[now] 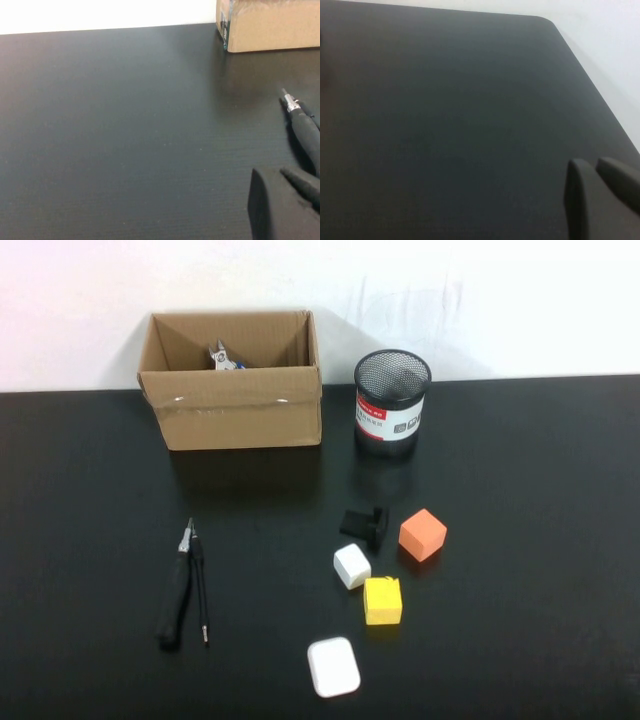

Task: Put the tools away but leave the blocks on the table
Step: Pick up the black Screwdriver from the table

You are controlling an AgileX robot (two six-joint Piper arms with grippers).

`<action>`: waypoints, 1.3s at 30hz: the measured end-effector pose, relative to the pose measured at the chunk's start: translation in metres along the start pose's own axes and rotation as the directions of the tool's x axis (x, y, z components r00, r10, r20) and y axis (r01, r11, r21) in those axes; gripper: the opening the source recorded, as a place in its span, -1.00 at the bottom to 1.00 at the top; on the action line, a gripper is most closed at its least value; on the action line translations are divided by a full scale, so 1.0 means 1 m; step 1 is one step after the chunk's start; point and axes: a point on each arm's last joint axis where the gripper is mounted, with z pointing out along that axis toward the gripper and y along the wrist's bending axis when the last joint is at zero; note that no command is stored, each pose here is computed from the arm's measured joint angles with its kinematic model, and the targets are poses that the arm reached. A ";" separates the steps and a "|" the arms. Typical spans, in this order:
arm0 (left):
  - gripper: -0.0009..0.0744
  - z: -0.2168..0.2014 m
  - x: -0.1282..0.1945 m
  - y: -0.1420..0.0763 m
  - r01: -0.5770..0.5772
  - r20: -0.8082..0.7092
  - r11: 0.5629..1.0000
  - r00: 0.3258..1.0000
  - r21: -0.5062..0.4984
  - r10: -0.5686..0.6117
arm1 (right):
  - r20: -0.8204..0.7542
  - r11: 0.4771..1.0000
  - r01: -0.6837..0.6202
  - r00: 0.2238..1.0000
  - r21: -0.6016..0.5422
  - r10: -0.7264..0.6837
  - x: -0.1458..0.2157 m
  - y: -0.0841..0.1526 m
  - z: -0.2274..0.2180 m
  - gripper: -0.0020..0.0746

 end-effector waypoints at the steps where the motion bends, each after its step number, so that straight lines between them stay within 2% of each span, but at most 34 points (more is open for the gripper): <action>1: -0.99 0.000 0.000 0.000 0.000 0.000 1.000 1.000 0.000 0.000 | 0.000 1.000 0.000 1.000 0.000 0.000 0.000 0.000 0.000 -0.97; 28: -0.99 0.000 0.000 0.000 0.000 0.000 1.000 1.000 0.000 0.000 | -0.001 1.000 0.000 1.000 0.000 0.000 0.000 0.000 0.000 -0.97; 32: -0.99 0.000 -0.001 0.002 -0.060 0.006 0.998 0.998 -0.019 0.060 | -0.002 1.000 0.000 1.000 0.000 0.000 0.000 0.000 0.000 -0.97; 36: -0.99 0.000 -0.009 0.003 -0.087 0.092 0.995 0.992 -0.046 0.091 | -0.002 1.000 0.000 1.000 0.000 0.000 0.000 0.000 0.000 -0.97; 39: -0.99 -0.003 -0.024 0.005 -0.038 0.259 0.997 0.964 -0.064 0.054 | -0.002 1.000 0.000 1.000 0.000 0.000 0.000 0.000 0.000 -0.97</action>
